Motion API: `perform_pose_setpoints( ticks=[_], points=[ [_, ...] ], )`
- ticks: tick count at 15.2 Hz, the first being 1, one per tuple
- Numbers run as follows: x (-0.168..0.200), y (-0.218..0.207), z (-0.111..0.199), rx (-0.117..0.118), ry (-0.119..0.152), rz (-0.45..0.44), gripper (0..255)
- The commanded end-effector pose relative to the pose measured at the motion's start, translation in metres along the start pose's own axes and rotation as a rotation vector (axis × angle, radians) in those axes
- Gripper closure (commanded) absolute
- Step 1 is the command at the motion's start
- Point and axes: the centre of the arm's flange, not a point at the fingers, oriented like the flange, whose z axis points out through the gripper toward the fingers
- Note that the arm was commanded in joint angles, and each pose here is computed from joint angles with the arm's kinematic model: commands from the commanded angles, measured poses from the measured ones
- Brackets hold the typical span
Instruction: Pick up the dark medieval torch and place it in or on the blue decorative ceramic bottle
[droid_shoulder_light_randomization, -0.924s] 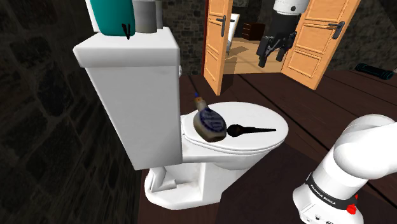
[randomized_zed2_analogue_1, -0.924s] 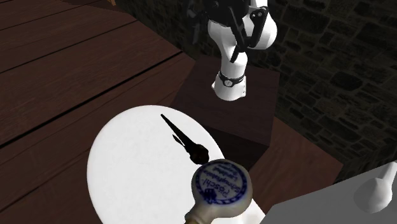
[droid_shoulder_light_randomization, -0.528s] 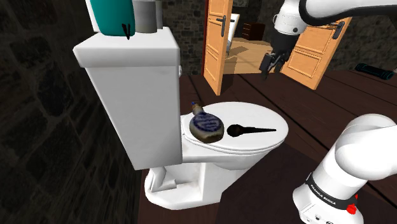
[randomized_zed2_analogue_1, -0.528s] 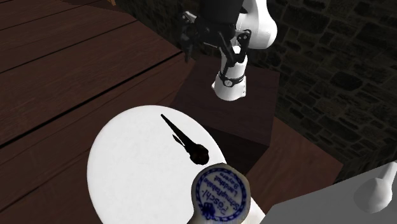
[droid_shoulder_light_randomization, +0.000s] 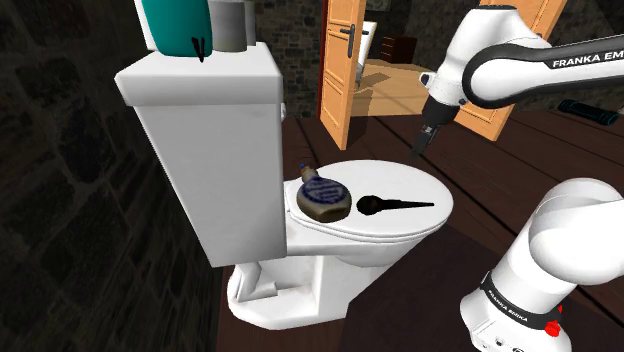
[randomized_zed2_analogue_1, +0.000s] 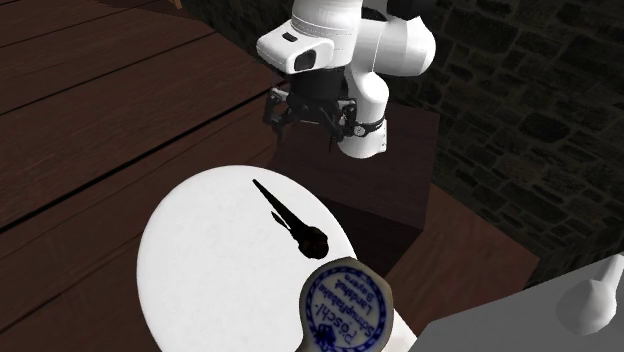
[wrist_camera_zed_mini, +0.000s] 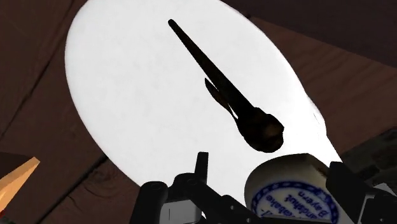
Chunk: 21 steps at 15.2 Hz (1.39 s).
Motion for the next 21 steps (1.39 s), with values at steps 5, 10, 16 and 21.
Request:
perform_pose_setpoints(
  ticks=[5, 10, 16, 21],
  points=[
    [-0.019, 0.016, 0.077, 0.027, 0.046, -0.221, 0],
    [-0.029, 0.032, 0.142, 0.050, 0.082, -0.401, 0],
    [-0.033, 0.048, 0.209, 0.073, 0.118, -0.583, 0],
    [-0.031, 0.045, 0.235, 0.073, 0.118, -0.583, 0]
  ],
)
